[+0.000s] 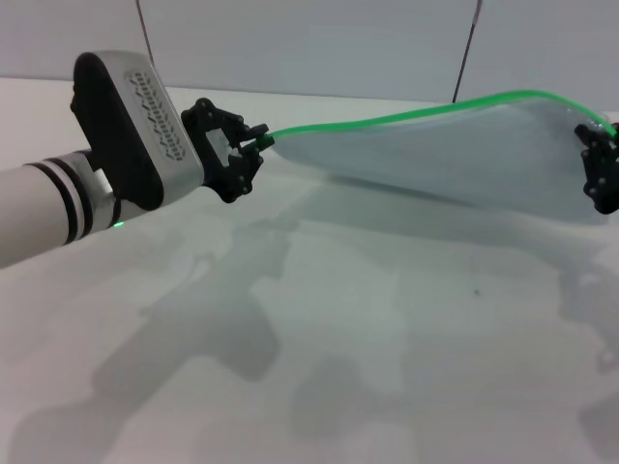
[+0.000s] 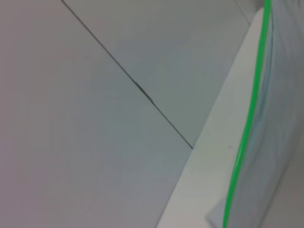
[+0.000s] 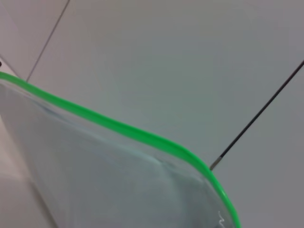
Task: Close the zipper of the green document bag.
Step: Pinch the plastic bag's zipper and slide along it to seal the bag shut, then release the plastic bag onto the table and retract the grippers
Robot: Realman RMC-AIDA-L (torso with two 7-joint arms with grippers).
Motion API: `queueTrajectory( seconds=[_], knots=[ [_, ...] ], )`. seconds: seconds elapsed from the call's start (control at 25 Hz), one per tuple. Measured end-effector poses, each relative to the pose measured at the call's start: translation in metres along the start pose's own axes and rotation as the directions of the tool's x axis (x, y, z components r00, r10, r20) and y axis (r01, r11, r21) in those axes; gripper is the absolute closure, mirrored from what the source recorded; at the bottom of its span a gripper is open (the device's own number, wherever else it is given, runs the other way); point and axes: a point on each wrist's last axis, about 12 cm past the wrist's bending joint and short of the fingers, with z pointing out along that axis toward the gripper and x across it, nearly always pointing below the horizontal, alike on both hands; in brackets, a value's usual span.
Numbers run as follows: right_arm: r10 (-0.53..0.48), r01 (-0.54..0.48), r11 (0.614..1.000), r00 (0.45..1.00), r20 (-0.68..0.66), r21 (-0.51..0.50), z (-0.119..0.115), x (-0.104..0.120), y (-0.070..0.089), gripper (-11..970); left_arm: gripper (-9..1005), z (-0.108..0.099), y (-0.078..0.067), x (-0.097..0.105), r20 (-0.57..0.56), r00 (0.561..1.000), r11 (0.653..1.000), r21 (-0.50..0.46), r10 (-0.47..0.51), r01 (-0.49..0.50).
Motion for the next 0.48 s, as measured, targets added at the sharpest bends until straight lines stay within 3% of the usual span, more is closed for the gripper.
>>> queueTrajectory(
  seconds=[0.32,0.48],
  knots=[
    [0.049,-0.054,0.992,0.998,0.049,0.117,0.003,0.006,0.004,800,825,-0.002,0.01,-0.002,0.043,0.995,0.994,-0.053,-0.093,0.095],
    [0.14,-0.19,0.937,0.973,0.183,0.294,0.0,0.005,0.006,652,790,-0.004,0.017,-0.005,0.085,0.983,0.98,-0.098,-0.165,0.173]
  ],
)
